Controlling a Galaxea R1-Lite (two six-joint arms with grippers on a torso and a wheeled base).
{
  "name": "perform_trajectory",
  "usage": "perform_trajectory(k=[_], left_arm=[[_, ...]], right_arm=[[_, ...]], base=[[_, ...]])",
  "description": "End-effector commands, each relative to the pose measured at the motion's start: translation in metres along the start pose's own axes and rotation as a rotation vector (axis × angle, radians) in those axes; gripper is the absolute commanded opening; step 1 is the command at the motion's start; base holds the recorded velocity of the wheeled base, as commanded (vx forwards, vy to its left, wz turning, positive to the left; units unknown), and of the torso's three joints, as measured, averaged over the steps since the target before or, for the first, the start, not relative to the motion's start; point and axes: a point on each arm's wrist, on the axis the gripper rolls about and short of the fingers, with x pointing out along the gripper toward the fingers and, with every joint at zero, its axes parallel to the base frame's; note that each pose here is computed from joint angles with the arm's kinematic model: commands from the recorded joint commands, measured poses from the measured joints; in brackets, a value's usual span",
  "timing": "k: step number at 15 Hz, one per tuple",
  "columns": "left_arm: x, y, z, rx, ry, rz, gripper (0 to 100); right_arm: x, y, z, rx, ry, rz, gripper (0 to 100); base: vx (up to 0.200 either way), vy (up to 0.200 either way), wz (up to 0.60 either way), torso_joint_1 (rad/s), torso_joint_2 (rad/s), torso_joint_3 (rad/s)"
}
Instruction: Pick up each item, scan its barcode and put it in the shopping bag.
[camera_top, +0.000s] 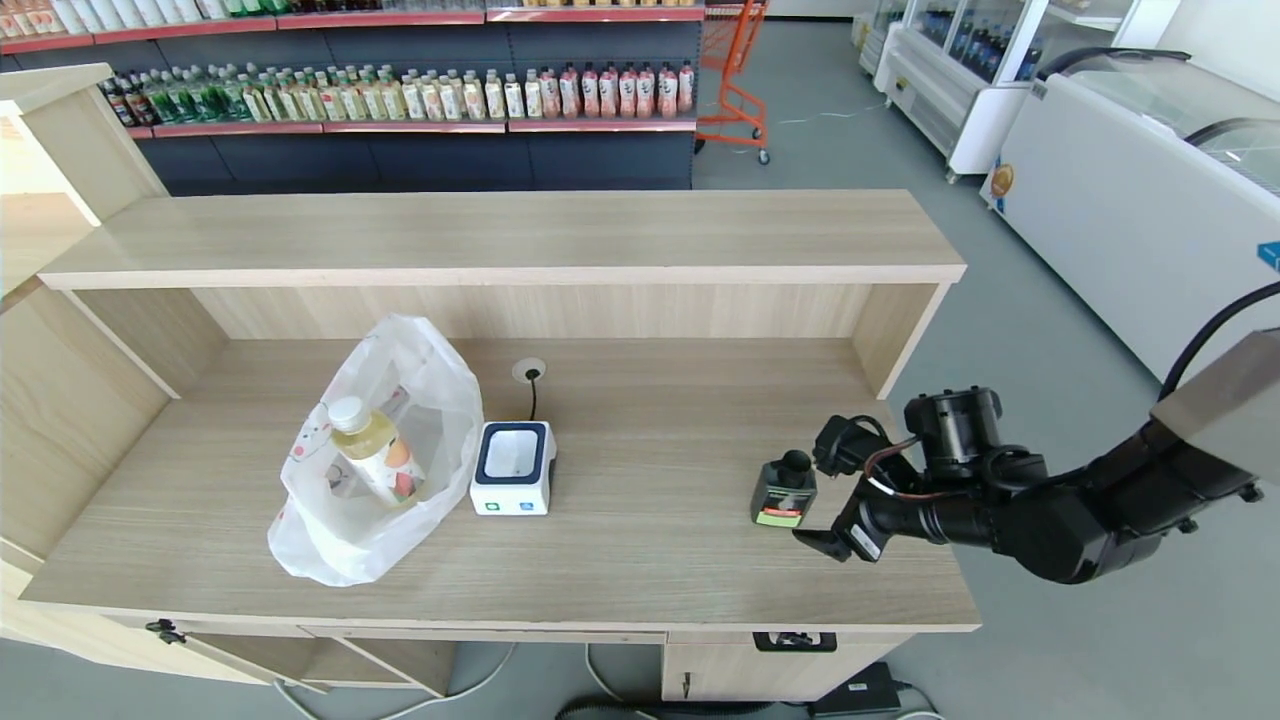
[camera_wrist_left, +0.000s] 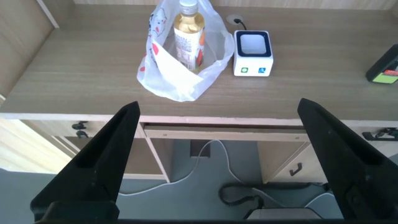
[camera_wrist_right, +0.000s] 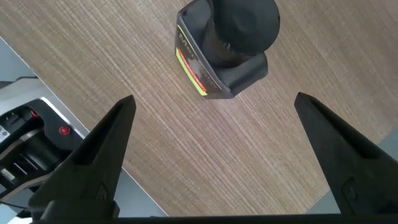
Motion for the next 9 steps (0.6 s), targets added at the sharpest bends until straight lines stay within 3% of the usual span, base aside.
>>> perform_trajectory(k=[1,9], left_arm=[[0.000,0.000,0.000,-0.001,-0.001,0.000,100],[0.000,0.000,0.000,-0.001,-0.001,0.000,100]], right_arm=[[0.009,0.002,-0.001,-0.001,0.005,0.012,100],[0.038,0.000,0.003,-0.012,-0.016,0.021,100]], base=[[0.000,0.000,0.00,0.000,0.00,0.000],[0.000,0.000,0.00,0.000,0.00,0.000]])
